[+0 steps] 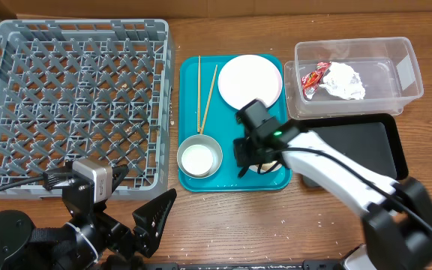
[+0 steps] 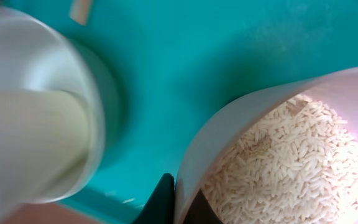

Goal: Sort waste into correct bins and load items into the dishwasher
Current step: 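Grasp the rim of the small rice plate with the right gripper, then tip the rice plate over the black tray with the right gripper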

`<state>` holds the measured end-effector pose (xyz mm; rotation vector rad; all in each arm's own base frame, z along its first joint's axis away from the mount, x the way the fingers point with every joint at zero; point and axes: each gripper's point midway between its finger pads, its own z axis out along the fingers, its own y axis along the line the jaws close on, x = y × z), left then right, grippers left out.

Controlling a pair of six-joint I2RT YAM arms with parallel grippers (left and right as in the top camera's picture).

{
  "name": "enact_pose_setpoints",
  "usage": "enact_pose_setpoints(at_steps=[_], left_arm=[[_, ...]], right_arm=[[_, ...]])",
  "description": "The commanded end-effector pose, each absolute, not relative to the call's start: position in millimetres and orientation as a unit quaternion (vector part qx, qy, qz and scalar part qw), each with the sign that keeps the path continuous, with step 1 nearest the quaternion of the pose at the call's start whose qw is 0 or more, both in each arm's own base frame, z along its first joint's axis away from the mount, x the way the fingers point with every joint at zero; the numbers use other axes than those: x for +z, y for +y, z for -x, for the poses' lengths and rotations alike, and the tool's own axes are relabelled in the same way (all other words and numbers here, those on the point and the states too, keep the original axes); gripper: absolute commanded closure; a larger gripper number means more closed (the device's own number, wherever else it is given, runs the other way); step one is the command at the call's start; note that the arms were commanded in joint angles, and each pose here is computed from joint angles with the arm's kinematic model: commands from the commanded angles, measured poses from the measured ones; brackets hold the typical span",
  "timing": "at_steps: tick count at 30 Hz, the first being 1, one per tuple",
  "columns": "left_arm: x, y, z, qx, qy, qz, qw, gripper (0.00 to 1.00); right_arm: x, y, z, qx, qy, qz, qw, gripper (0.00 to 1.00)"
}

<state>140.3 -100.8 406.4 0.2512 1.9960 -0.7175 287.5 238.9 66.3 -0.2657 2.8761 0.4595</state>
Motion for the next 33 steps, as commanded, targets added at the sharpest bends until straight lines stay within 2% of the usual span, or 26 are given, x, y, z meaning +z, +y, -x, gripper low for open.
enact_pose_setpoints(at_steps=[1,6,13,17,21,27,30,33], left_arm=[[408,-101,-139,-0.290,0.816,-0.113,0.488,0.00],[408,-101,-139,-0.290,0.816,-0.113,0.488,0.00],[408,-101,-139,-0.290,0.816,-0.113,0.488,0.00],[408,-101,-139,-0.290,0.816,-0.113,0.487,0.00],[408,-101,-139,-0.290,0.816,-0.113,0.487,0.00],[408,-101,-139,-0.290,0.816,-0.113,0.488,0.00],[408,-101,-139,-0.290,0.816,-0.113,0.488,0.00],[408,-101,-139,-0.290,0.816,-0.113,0.487,0.00]], right_arm=[[138,238,-305,0.268,0.953,0.014,0.140,0.96],[168,180,-326,0.350,0.925,-0.085,0.121,0.96],[158,126,-332,0.429,0.883,-0.167,0.090,0.96],[158,104,-335,0.503,0.842,-0.161,0.108,0.96],[180,97,-332,0.609,0.772,-0.055,0.172,0.96],[158,78,-328,0.613,0.766,-0.104,0.160,0.96],[133,63,-327,0.578,0.784,-0.175,0.142,0.96],[146,64,-319,0.622,0.754,-0.156,0.142,0.96]])
